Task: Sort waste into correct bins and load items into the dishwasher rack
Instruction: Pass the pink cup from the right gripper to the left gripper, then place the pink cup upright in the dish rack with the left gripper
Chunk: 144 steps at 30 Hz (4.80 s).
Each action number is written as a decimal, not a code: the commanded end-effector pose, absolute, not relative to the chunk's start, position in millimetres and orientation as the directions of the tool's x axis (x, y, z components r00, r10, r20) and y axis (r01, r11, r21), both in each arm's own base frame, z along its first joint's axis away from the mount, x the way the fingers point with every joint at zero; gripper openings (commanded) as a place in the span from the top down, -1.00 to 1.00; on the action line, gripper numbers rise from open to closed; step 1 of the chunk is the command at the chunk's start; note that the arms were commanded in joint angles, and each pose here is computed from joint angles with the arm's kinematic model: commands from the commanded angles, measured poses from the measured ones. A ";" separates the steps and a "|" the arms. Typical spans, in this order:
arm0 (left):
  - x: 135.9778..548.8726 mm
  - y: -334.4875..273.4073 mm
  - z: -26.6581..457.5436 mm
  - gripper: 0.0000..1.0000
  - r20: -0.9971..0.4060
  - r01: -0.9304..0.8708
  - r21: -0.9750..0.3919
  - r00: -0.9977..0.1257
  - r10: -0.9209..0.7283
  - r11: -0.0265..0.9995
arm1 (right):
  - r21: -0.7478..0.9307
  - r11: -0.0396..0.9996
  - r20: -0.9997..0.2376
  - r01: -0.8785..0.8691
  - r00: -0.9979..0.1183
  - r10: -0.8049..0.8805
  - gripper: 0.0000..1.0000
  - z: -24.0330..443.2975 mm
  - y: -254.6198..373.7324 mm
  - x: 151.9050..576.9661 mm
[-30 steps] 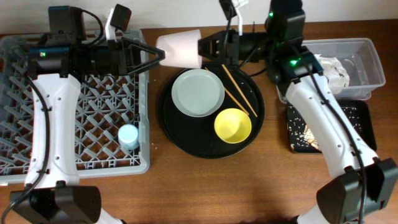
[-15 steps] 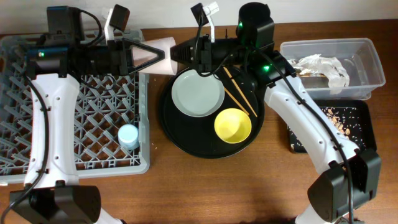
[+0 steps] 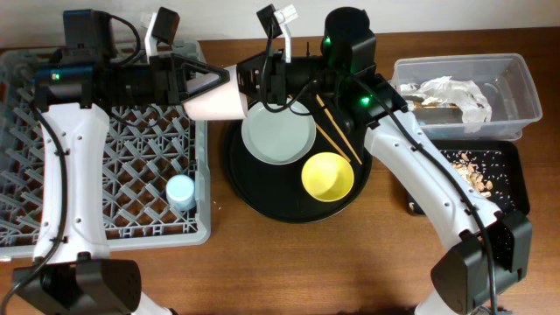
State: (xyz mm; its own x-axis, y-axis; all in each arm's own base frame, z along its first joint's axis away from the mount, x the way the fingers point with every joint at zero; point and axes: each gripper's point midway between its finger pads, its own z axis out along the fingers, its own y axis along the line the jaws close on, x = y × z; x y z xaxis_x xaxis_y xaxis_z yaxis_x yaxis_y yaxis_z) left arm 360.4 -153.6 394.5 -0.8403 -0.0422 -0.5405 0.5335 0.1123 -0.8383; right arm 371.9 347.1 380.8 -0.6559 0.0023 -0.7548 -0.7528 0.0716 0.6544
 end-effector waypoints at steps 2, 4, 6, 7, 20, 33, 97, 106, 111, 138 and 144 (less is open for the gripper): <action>345.8 -165.1 411.6 -0.33 -0.581 0.580 -0.814 -0.814 -0.016 0.018 | 0.684 0.078 -0.727 -0.726 -0.687 -0.015 0.40 369.2 361.2 368.3; 345.8 -165.1 411.6 -0.33 -0.581 0.580 -0.814 -0.814 -0.016 0.018 | 0.684 0.078 -0.727 -0.726 -0.687 -0.015 0.39 369.2 361.2 368.3; 345.9 -165.1 411.6 -0.33 -0.581 0.581 -0.814 -0.814 -0.016 0.018 | 0.684 0.079 -0.727 -0.725 -0.687 -0.015 0.40 369.1 361.2 368.4; 345.8 -165.1 411.6 -0.33 -0.581 0.580 -0.814 -0.814 -0.016 0.018 | 0.684 0.080 -0.727 -0.725 -0.687 -0.014 0.40 369.2 361.0 368.7; 357.4 -135.0 412.9 -0.37 -0.531 0.528 -0.847 -0.843 -0.089 0.053 | 0.688 0.093 -0.725 -0.720 -0.688 0.039 0.92 378.4 341.0 386.6; 359.1 -127.0 413.0 -0.98 -0.505 0.501 -0.863 -0.856 -0.110 0.061 | 0.691 0.116 -0.723 -0.714 -0.677 0.136 0.92 395.7 312.2 412.4; 356.2 -137.2 413.7 -0.97 -0.538 0.536 -0.843 -0.839 -0.084 0.050 | 0.717 -0.021 -0.697 -0.696 -0.717 -0.009 0.92 383.6 354.6 370.0; 354.9 -137.7 412.9 -0.79 -0.521 0.519 -0.853 -0.849 -0.084 0.048 | 0.717 -0.011 -0.697 -0.697 -0.717 0.002 0.92 383.6 356.2 371.8; 354.5 -137.8 412.6 -0.36 -0.516 0.514 -0.857 -0.853 -0.084 0.047 | 0.717 -0.011 -0.697 -0.697 -0.717 0.003 0.92 383.7 356.1 371.9; 359.5 -128.6 410.7 -0.28 -0.520 0.515 -0.854 -0.847 -0.106 0.075 | 0.721 0.026 -0.693 -0.692 -0.719 0.055 0.19 387.9 301.2 405.0; 378.5 -116.5 384.0 -0.23 -0.520 0.476 -0.838 -0.844 -0.127 0.266 | 0.741 0.054 -0.671 -0.669 -0.738 0.069 0.07 383.2 266.9 419.8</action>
